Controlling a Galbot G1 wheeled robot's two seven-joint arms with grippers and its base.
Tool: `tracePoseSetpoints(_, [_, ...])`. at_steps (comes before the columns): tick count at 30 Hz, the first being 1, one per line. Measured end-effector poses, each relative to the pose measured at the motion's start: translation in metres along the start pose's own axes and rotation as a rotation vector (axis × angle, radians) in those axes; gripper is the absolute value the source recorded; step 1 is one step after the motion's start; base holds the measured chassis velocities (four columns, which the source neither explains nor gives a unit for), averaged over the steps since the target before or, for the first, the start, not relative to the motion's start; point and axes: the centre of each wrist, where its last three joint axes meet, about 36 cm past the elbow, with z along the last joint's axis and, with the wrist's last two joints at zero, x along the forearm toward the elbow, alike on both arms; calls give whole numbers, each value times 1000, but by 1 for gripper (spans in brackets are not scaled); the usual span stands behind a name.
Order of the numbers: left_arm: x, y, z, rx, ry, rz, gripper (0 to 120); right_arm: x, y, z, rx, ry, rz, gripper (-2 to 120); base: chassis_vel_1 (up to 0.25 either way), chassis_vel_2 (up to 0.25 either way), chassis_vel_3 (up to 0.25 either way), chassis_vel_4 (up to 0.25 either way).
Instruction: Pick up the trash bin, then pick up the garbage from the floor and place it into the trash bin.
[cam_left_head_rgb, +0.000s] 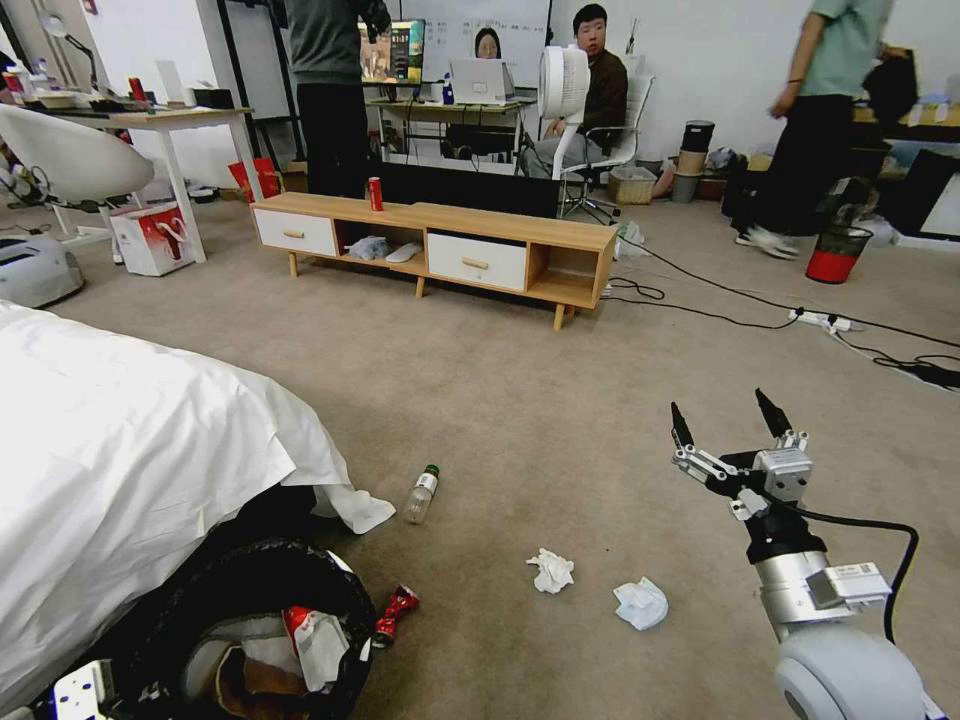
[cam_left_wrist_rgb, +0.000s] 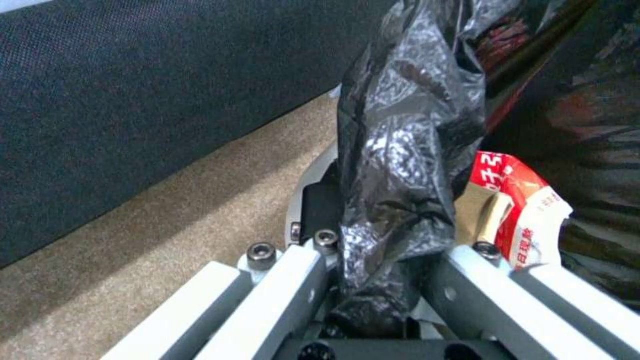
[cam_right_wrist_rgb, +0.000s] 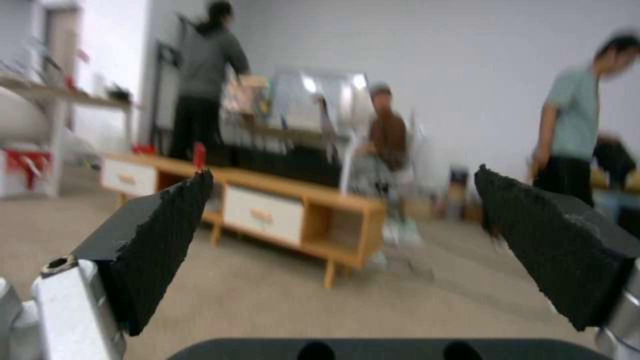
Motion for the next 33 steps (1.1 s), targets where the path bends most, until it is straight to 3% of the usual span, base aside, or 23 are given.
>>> tracePoseSetpoints(2, [-2,1,-1,-1,0,0,0,-2,0,-6,-34,166,55,100,0,0,0,0])
tracePoseSetpoints(6, [-3,2,0,1,2,-1,0,-6,2,-10,-66,330,80,100,0,0,0,0])
tracePoseSetpoints(7, [-4,2,0,2,3,-1,0,-10,5,-14,-106,443,88,100,0,0,0,0])
tracePoseSetpoints(8, [-4,2,0,2,3,-1,0,-10,5,-14,-106,443,88,100,0,0,0,0])
tracePoseSetpoints(10, [-5,2,0,3,3,0,0,-20,10,-19,-171,638,72,100,0,0,0,0])
tracePoseSetpoints(14, [-6,1,-1,4,1,3,0,-31,13,-18,-184,771,59,100,0,0,0,0])
tracePoseSetpoints(17, [-7,1,-2,9,-2,8,0,-49,15,-6,-185,952,51,100,0,0,0,0])
tracePoseSetpoints(25, [-7,2,-1,11,1,6,0,-65,17,47,-189,1120,68,100,0,0,0,0])
tracePoseSetpoints(33, [-10,4,0,16,4,0,0,-70,22,92,-155,1191,72,100,0,0,0,0])
